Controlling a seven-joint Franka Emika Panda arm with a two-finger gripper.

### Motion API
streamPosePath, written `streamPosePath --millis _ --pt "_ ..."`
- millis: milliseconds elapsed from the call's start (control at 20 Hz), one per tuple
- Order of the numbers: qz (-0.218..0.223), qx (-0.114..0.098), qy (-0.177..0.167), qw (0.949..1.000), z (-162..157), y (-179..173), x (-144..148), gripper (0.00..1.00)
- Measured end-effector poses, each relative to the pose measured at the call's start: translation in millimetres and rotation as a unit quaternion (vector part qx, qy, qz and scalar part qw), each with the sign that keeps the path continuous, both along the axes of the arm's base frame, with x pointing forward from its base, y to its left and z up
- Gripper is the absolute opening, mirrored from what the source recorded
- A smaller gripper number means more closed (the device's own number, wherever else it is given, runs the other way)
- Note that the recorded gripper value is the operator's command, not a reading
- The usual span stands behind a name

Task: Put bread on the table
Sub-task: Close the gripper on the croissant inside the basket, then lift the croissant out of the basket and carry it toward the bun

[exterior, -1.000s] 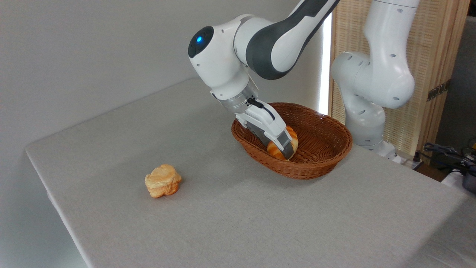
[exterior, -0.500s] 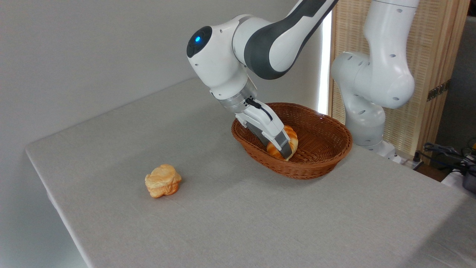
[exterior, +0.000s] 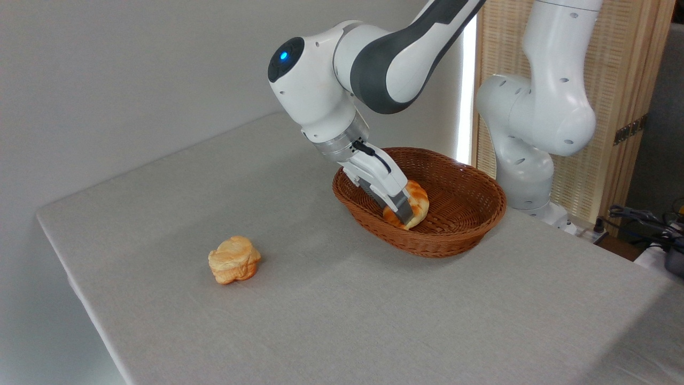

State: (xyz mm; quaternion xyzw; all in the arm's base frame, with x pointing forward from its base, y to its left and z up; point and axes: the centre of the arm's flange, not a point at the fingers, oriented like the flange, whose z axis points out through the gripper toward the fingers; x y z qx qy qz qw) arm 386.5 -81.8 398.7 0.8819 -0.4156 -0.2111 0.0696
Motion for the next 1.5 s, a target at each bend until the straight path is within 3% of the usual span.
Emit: streamPosePath --millis 450,1050,1300,1500 --pt "-0.003 0.000 -0.001 1.0000 1 -2 0 0.50" --pt "-0.023 0.006 0.005 0.9997 33 -19 3 0.50" --pt "-0.030 0.005 -0.004 0.9995 62 -26 9 0.50" --pt "-0.031 -0.003 -0.039 0.9988 94 -31 21 0.50"
